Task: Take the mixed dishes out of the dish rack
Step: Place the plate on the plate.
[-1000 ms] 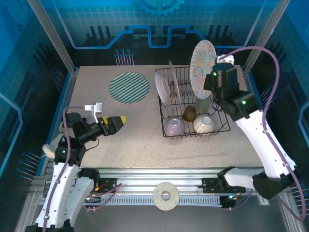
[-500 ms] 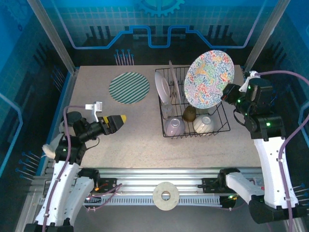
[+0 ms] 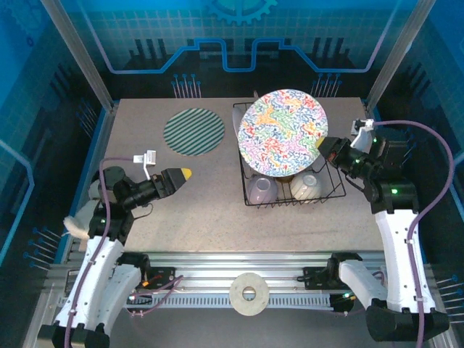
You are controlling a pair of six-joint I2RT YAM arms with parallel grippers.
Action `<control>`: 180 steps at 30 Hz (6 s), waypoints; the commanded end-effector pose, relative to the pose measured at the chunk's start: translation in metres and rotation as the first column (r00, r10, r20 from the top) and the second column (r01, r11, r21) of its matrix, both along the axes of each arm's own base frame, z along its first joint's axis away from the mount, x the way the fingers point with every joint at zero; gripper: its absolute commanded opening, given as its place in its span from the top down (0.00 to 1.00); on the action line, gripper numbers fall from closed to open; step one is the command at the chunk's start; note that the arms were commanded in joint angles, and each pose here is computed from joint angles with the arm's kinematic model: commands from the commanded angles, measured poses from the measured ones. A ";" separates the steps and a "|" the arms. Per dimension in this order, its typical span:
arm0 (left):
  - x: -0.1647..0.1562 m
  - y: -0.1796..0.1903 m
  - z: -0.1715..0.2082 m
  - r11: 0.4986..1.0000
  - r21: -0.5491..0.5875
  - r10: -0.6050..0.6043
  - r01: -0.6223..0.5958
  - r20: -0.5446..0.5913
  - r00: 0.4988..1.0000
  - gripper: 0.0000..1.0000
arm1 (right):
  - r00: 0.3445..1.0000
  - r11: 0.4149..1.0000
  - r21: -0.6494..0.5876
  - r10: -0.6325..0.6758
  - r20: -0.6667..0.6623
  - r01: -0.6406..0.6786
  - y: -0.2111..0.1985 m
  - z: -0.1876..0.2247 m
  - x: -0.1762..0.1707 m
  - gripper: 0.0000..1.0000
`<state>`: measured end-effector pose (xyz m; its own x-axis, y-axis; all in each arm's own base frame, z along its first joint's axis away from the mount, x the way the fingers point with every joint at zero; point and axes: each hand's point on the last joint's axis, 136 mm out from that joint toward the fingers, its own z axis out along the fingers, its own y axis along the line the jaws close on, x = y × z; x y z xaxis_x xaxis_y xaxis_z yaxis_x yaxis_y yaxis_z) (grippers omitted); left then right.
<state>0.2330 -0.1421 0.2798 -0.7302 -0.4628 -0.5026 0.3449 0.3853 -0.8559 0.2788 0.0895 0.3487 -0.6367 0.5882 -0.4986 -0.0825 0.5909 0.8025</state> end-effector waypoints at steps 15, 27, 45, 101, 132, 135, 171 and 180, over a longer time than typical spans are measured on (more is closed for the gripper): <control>0.008 -0.058 0.014 0.989 -0.062 -0.134 0.135 0.025 0.991 0.03 | 0.973 0.966 0.122 0.226 0.044 -0.230 0.048 0.003 -0.015 1.00; 0.025 -0.098 0.023 0.979 -0.105 -0.172 0.177 0.058 0.983 0.24 | 0.968 0.957 0.145 0.252 0.020 -0.252 0.054 -0.006 -0.017 1.00; 0.047 -0.117 0.013 0.969 -0.209 -0.135 0.131 -0.005 0.991 0.80 | 0.964 0.953 0.152 0.265 0.004 -0.262 0.056 -0.013 -0.015 1.00; 0.228 0.112 -0.031 0.825 -0.141 0.496 -0.547 -0.284 0.821 1.00 | 0.942 0.963 -0.212 0.218 0.255 -0.166 0.051 -0.062 0.017 0.00; 0.298 0.106 -0.176 0.867 -0.033 0.409 -0.498 -0.523 0.748 1.00 | 0.952 0.956 -0.244 0.217 0.217 -0.162 0.053 -0.075 0.021 0.00; 0.298 0.105 -0.182 0.870 -0.022 0.406 -0.493 -0.535 0.741 1.00 | 0.953 0.956 -0.246 0.213 0.214 -0.158 0.052 -0.075 0.021 0.00; 0.239 0.125 -0.197 0.799 0.476 0.597 -0.368 -0.557 0.578 0.01 | 0.974 0.949 -0.303 0.141 0.179 -0.082 0.036 -0.087 0.025 0.00; 0.204 0.150 -0.133 0.711 0.564 0.689 -0.421 -0.439 0.576 0.01 | 0.979 0.939 -0.341 0.111 0.171 -0.047 0.028 -0.088 0.025 0.00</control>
<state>0.4529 -0.0047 0.1062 -0.5940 -0.7785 -0.2027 -0.5845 0.5908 -0.5562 0.3060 0.1203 0.2522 -0.5795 0.3375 -0.7418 -0.2606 0.7857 0.5611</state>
